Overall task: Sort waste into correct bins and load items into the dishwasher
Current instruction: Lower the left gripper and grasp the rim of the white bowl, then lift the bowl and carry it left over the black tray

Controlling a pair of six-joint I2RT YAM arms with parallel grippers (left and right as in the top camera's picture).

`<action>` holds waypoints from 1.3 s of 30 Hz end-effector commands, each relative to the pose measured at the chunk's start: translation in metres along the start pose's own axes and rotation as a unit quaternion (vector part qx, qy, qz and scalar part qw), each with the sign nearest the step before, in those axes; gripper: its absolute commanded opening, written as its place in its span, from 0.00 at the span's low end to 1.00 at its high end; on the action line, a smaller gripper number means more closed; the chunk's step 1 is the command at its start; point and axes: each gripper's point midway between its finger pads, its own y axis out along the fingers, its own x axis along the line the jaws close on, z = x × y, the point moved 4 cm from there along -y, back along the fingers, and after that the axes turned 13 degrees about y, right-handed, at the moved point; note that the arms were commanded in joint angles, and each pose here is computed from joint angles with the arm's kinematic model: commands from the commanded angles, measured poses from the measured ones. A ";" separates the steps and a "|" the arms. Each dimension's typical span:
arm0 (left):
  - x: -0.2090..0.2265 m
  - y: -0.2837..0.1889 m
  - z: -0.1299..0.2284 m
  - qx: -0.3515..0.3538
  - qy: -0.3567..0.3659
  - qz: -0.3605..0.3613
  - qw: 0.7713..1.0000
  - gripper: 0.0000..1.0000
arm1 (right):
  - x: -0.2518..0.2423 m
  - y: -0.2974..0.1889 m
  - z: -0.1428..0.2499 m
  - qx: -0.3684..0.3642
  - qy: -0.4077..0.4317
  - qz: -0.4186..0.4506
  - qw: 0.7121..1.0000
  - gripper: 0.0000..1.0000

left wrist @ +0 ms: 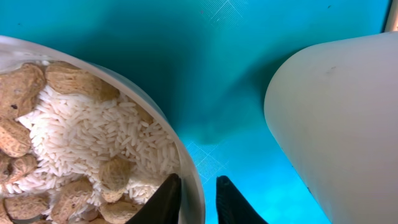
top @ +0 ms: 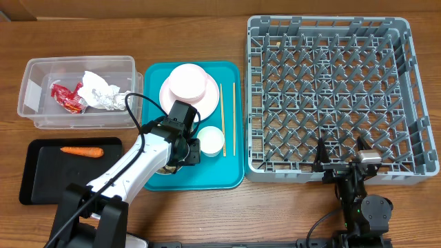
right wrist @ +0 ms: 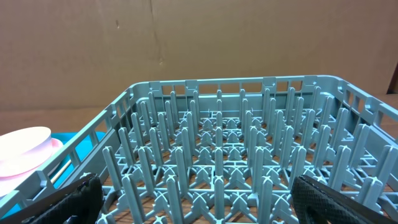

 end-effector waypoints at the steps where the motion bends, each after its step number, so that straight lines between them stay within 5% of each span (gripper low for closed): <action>1: 0.001 0.002 0.001 0.005 -0.006 -0.006 1.000 0.20 | -0.001 0.001 0.003 0.002 -0.002 0.001 1.000 1.00; 5: 0.001 -0.001 0.001 0.007 -0.007 -0.008 1.000 0.04 | -0.001 0.001 0.003 0.002 -0.002 0.001 1.000 1.00; 18: 0.006 -0.009 -0.004 0.007 -0.007 -0.032 0.999 0.04 | -0.001 0.001 0.003 0.002 -0.002 0.001 1.000 1.00; 39: 0.028 -0.107 -0.054 -0.033 -0.011 -0.104 0.994 0.04 | -0.001 0.001 0.003 0.002 -0.002 0.001 1.000 1.00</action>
